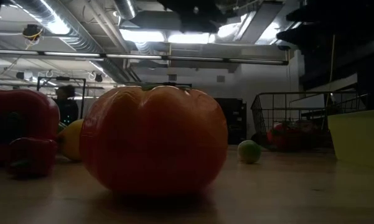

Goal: Sort produce into baskets
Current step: Put the right green mushroom into the yellow basket

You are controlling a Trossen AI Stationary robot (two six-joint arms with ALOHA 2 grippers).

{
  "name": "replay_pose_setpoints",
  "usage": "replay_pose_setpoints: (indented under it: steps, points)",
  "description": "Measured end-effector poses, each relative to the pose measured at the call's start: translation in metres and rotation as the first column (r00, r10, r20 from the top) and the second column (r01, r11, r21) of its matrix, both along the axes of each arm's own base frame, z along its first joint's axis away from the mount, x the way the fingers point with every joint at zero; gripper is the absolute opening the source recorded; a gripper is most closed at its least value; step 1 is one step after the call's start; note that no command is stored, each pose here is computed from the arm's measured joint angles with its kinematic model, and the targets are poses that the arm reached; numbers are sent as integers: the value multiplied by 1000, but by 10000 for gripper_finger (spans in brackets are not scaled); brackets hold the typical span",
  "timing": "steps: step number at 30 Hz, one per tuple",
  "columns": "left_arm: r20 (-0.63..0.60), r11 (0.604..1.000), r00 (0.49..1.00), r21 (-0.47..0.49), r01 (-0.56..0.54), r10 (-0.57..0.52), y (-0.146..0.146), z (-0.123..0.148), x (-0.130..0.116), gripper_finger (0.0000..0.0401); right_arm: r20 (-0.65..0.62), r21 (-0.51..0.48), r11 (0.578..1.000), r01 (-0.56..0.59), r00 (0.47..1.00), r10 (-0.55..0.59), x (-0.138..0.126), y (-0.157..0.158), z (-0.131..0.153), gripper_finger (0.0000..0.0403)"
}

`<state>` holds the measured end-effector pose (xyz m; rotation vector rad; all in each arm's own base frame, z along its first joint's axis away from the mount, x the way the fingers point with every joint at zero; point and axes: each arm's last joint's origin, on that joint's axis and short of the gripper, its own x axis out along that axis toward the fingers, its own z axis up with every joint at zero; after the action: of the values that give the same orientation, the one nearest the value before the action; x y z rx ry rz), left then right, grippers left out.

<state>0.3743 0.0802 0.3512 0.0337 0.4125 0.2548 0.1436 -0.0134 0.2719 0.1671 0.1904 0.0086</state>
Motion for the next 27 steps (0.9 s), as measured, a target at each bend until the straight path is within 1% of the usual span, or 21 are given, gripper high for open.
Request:
replay_pose_setpoints:
  steps: [1, 3, 4, 6, 9, 10, 12, 17, 20, 24, 27]
  points:
    - [-38, 1000, 999, -14, -8, 7, -1, 0, -8, 251, -24, -3, 1000, -19, 1000, 19, 7, 0, 3, 269]
    - [-69, 999, 997, -34, -17, 15, -5, 6, -23, 251, -86, -9, 998, -65, 994, 64, 22, 3, 5, 269]
    - [-108, 999, 994, -44, -25, 20, -7, 3, -29, 251, -112, -15, 996, -86, 990, 84, 29, 5, 6, 269]
    - [-146, 998, 989, -61, -29, 20, -12, 5, -41, 251, -157, -25, 991, -134, 979, 129, 44, 12, 5, 269]
    - [-181, 996, 983, -83, -29, 13, -20, 4, -60, 251, -203, -29, 978, -204, 960, 194, 66, 25, 6, 269]
    - [-175, 995, 985, -90, -29, 13, -22, 6, -66, 251, -223, -26, 974, -226, 951, 215, 72, 29, 4, 269]
    - [-190, 994, 981, -100, -40, 20, -27, 3, -78, 251, -268, -27, 968, -250, 935, 234, 86, 39, 0, 269]
    - [-178, 990, 984, -129, -55, 31, -37, 0, -106, 251, -354, -50, 958, -282, 902, 247, 114, 64, -17, 269]
    - [-169, 987, 985, -149, -62, 36, -43, -4, -119, 251, -419, -64, 954, -294, 875, 241, 127, 77, -32, 269]
    - [-180, 984, 983, -169, -59, 28, -50, -15, -129, 250, -493, -99, 951, -294, 844, 209, 140, 92, -53, 269]
    - [-201, 980, 979, -191, -58, 19, -55, -24, -130, 250, -540, -114, 947, -299, 819, 194, 147, 99, -70, 269]
